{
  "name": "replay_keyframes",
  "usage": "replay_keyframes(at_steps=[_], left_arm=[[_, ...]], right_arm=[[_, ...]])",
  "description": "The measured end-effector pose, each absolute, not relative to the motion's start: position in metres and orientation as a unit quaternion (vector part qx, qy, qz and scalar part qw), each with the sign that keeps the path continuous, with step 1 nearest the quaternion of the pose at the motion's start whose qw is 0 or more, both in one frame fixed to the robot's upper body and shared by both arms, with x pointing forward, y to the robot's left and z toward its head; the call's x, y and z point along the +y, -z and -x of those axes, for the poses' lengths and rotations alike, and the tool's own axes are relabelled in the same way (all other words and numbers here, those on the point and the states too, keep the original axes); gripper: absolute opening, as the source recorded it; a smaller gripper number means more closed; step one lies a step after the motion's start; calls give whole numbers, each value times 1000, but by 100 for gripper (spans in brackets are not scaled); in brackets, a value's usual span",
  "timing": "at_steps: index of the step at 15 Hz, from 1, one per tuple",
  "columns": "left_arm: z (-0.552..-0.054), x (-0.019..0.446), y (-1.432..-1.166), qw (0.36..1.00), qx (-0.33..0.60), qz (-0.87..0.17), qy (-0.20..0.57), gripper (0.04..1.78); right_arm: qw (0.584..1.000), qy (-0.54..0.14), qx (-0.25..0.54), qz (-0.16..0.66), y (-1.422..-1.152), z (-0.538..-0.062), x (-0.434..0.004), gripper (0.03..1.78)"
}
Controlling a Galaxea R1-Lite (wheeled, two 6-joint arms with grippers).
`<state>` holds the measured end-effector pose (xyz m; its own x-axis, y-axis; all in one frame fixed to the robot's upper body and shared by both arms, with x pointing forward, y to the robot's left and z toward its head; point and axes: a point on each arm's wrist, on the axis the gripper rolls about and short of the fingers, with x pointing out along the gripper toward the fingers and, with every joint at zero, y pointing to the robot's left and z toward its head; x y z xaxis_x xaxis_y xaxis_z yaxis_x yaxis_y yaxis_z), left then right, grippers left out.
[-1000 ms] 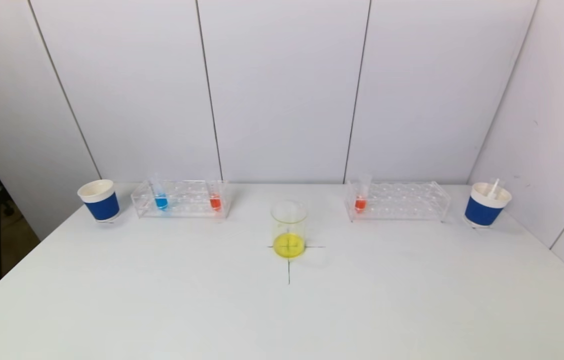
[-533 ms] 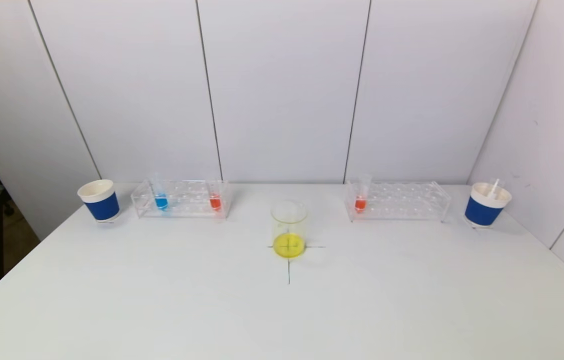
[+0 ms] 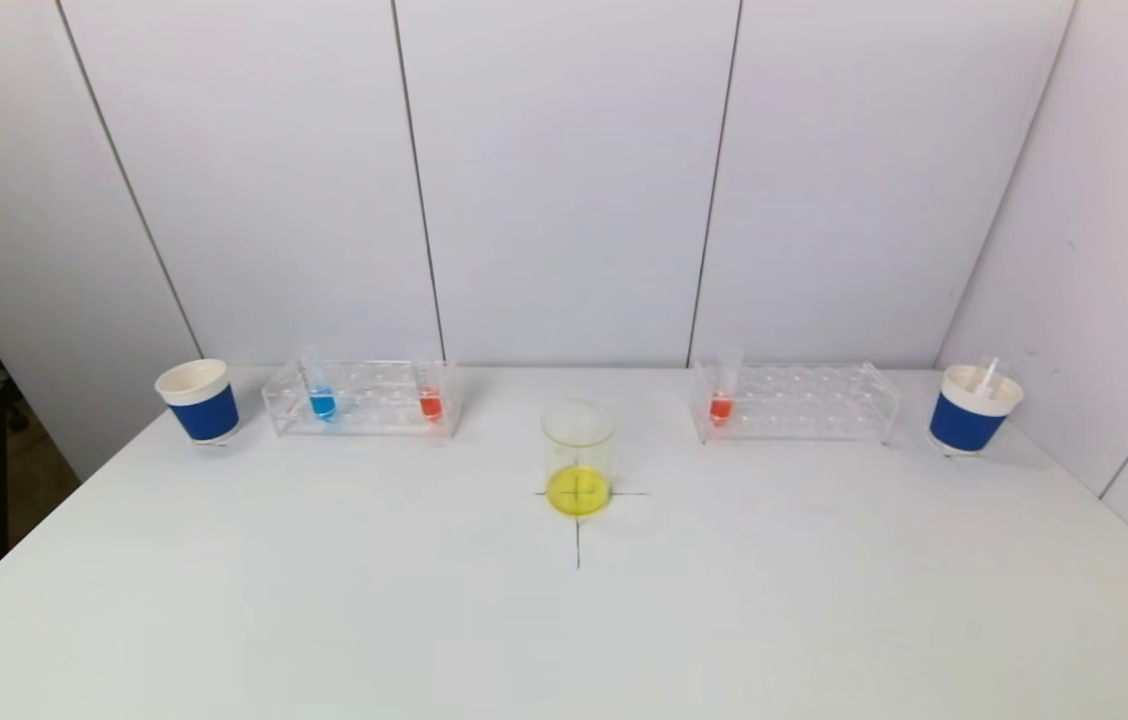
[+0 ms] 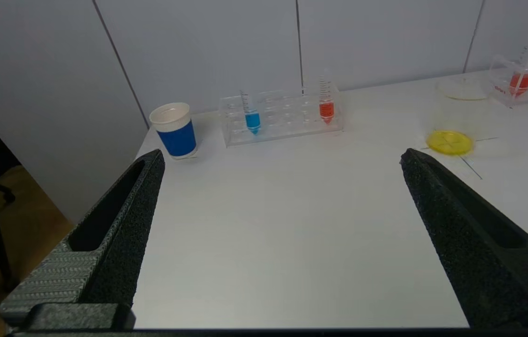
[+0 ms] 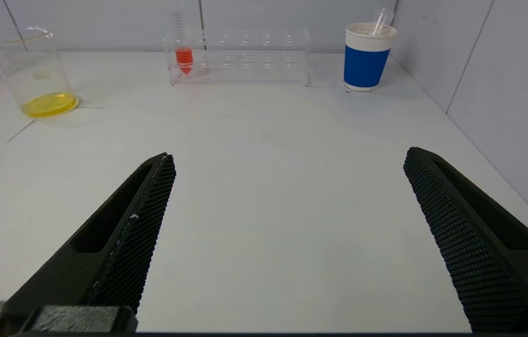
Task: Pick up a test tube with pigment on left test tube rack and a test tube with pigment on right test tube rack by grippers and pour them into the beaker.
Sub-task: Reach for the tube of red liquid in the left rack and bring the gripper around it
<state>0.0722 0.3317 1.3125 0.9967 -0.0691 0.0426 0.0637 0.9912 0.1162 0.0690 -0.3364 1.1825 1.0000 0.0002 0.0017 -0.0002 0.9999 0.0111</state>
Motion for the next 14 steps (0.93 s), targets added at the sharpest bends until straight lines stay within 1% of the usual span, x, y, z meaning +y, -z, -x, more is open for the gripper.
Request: replay_keyframes(at_steps=[3, 6, 9, 14], left_arm=[[-101, 332, -1333, 998, -18, -54, 33, 176], [-140, 332, -1343, 999, -7, -39, 33, 176], [-180, 332, -1345, 999, 7, -28, 35, 176], [-244, 318, -1334, 999, 30, -19, 31, 176]], right_arm=[[1000, 0, -1, -5, -1182, -69, -336, 177], [1000, -1, -1, -6, -1182, -69, -336, 177], [1000, 0, -1, -6, -1182, -69, -336, 177], [1000, 0, -1, -6, -1182, -69, -336, 177]])
